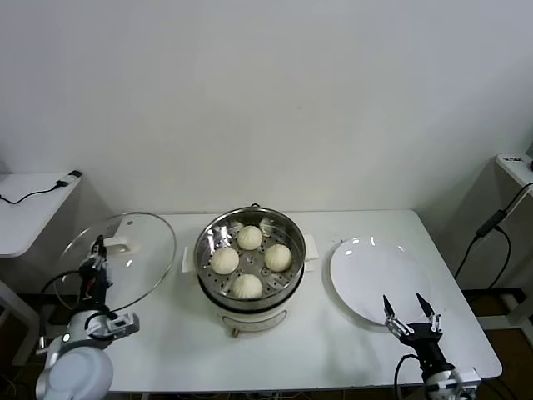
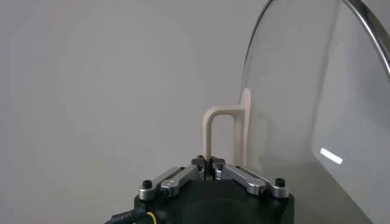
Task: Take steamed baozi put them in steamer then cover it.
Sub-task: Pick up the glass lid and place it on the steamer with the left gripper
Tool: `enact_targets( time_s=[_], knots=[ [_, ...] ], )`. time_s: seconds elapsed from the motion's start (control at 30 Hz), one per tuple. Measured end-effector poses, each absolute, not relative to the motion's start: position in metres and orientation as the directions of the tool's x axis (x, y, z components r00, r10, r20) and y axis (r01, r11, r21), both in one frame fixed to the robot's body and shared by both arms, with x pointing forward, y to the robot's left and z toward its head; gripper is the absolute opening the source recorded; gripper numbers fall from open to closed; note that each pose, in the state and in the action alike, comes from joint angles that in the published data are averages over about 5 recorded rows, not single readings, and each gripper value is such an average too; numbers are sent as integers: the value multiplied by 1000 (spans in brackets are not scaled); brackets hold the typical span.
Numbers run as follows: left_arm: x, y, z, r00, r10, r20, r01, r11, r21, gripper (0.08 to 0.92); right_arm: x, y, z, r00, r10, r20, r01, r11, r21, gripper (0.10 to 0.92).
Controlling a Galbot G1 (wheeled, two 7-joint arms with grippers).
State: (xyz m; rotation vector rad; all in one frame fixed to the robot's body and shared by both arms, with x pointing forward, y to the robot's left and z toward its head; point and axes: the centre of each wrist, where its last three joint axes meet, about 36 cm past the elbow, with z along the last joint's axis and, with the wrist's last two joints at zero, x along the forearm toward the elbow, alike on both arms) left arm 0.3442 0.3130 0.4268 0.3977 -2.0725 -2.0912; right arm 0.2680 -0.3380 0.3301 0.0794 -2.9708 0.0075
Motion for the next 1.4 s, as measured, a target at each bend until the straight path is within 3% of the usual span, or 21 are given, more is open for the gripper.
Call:
enact_targets(
  time_s=[0.23, 0.77, 1.13, 1.4],
  knots=[
    [348, 262, 452, -959, -272, -82, -85, -2, 996, 140, 268, -338, 332, -983, -54, 175, -60, 998, -28, 823],
    [350, 141, 473, -983, -184, -15, -34, 100, 994, 140, 263, -337, 329, -984, -49, 173, -56, 998, -38, 823],
    [357, 73, 471, -990, -138, -10, -27, 125, 992, 140, 255, -343, 325, -985, -28, 172, -34, 999, -33, 823],
    [367, 48, 453, -990, -142, 13, -3, 108, 994, 140, 250, -344, 324, -986, -17, 166, -21, 999, -25, 823]
  ],
)
